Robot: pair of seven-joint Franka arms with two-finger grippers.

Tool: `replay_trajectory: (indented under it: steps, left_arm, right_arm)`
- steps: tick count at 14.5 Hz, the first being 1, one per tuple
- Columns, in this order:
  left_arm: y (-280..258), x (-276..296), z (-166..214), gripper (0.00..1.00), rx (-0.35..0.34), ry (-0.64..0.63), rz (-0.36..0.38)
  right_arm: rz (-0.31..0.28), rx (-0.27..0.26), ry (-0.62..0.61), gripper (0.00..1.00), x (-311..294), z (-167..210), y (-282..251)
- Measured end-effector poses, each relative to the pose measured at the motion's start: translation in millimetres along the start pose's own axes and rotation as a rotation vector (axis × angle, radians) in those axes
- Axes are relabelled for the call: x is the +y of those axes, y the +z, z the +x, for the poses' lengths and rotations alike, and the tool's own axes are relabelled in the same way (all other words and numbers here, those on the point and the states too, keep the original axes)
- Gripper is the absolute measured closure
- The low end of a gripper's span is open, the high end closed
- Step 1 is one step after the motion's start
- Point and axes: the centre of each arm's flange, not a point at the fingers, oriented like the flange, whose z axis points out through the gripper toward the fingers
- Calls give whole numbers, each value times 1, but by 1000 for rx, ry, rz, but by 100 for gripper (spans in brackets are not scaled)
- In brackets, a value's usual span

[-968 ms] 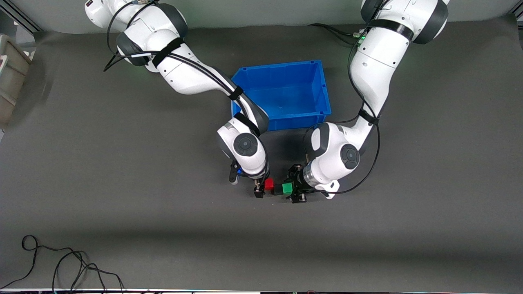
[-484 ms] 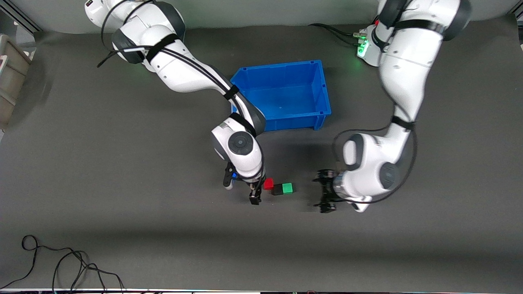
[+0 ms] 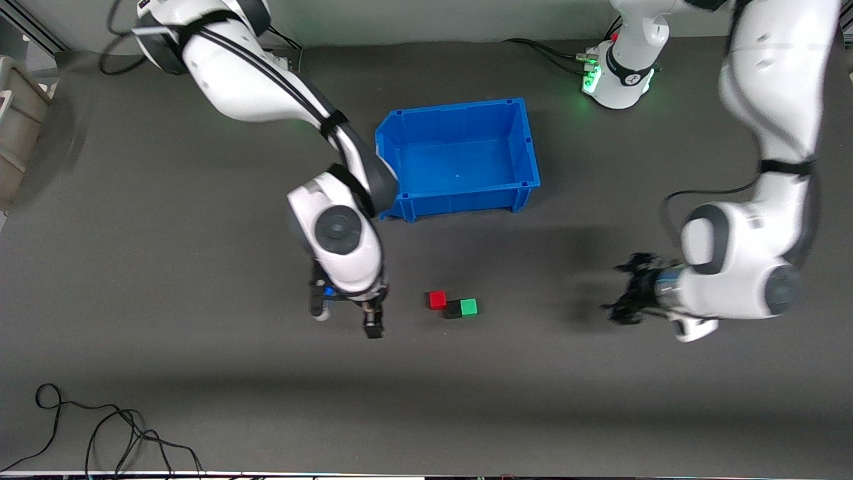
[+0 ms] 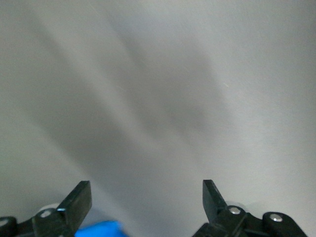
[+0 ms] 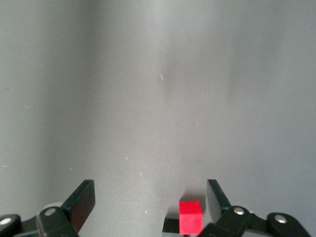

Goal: Attach green and red cubes to black cube

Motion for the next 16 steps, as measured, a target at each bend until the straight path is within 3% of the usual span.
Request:
replay_trajectory:
  steps: [4, 9, 12, 16]
  left_arm:
    - [-87, -61, 6, 0, 27, 262, 32]
    - [-152, -100, -15, 0, 95, 595, 71]
    - [-175, -99, -46, 0, 177, 817, 122]
    - [-194, -87, -98, 0, 276, 988, 164]
  right_arm:
    - [-34, -99, -176, 0, 4, 78, -61]
    - [-151, -116, -438, 0, 33, 153, -109]
    - [-132, -122, -607, 0, 39, 179, -128]
    - [-84, -129, -731, 0, 47, 231, -170]
